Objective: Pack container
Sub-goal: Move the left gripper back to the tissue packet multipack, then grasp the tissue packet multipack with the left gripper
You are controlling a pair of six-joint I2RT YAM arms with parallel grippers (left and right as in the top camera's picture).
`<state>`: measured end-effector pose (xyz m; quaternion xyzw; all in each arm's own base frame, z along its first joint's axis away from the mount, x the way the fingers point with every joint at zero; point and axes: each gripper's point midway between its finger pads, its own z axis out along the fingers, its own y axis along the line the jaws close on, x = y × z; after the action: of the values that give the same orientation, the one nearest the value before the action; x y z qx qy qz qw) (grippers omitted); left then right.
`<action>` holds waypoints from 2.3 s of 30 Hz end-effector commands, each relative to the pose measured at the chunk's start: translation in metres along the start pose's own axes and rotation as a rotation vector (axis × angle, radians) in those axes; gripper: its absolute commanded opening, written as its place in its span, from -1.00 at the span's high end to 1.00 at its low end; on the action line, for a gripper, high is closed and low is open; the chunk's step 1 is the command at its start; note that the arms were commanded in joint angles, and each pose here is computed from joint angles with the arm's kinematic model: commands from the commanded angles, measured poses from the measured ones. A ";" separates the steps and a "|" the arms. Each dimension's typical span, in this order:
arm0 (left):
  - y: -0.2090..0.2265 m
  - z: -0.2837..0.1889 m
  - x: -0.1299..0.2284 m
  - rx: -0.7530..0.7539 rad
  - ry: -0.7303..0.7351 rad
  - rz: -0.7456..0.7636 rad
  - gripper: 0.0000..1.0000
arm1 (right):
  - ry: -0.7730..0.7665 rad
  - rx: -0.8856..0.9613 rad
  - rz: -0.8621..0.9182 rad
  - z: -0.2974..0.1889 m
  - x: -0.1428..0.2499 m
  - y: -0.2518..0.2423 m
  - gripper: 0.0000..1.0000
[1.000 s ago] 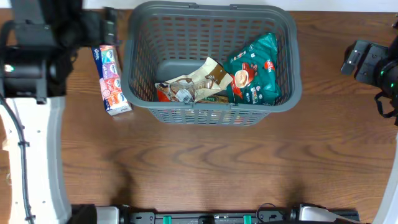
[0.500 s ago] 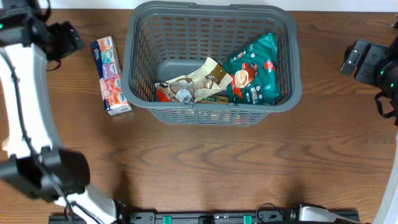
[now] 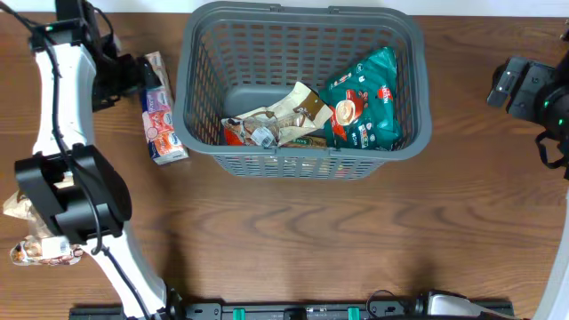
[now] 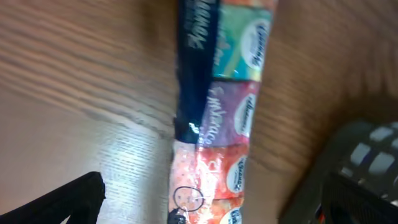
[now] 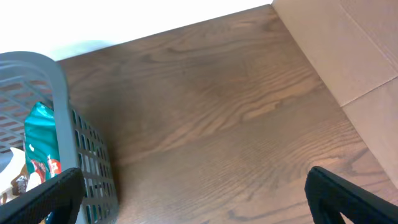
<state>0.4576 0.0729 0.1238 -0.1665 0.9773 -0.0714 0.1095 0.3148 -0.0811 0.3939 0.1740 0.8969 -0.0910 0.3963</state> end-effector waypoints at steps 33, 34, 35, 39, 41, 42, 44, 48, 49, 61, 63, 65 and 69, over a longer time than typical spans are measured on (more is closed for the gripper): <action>-0.001 0.084 0.021 -0.096 0.042 0.082 -0.98 | -0.012 0.016 0.016 -0.002 -0.003 -0.004 -0.98; 0.000 0.088 0.024 -0.096 0.046 0.082 -0.98 | -0.012 0.016 0.016 -0.002 -0.003 -0.004 -0.98; 0.002 0.093 0.027 -0.098 0.051 0.081 -0.98 | -0.012 0.016 0.016 -0.002 -0.003 -0.004 -0.99; 0.006 0.108 0.037 -0.099 0.060 0.082 -0.98 | -0.012 0.016 0.016 -0.002 -0.003 -0.004 -0.99; 0.007 0.113 0.039 -0.098 0.056 0.085 -0.98 | -0.012 0.016 0.016 -0.002 -0.003 -0.004 -0.99; 0.007 0.115 0.039 -0.097 0.052 0.086 -0.98 | -0.012 0.016 0.016 -0.002 -0.003 -0.004 -0.99; 0.008 0.117 0.038 -0.096 0.044 0.087 -0.98 | -0.012 0.016 0.016 -0.002 -0.003 -0.004 -0.99; 0.007 0.119 0.036 -0.093 0.031 0.103 -0.96 | -0.012 0.016 0.016 -0.002 -0.003 -0.004 -0.98; 0.007 0.119 0.035 -0.093 0.026 0.108 -0.90 | -0.012 0.016 0.016 -0.002 -0.003 -0.004 -0.99; 0.004 0.119 0.019 -0.083 -0.039 0.129 0.76 | -0.012 0.016 0.016 -0.002 -0.003 -0.004 -0.98; 0.004 0.119 0.019 -0.083 -0.039 0.129 0.88 | -0.012 0.016 0.016 -0.002 -0.003 -0.004 -0.98; 0.004 0.119 0.019 -0.083 -0.038 0.129 0.89 | -0.011 0.016 0.016 -0.002 -0.003 -0.004 -0.99; 0.005 0.118 0.024 -0.090 -0.017 0.131 0.90 | -0.012 0.016 0.016 -0.002 -0.003 -0.004 -0.99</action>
<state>0.4710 0.0542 0.0162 -0.1090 0.9841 -0.0272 0.1375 0.3148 -0.0812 0.3940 0.1741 0.8968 -0.0912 0.3965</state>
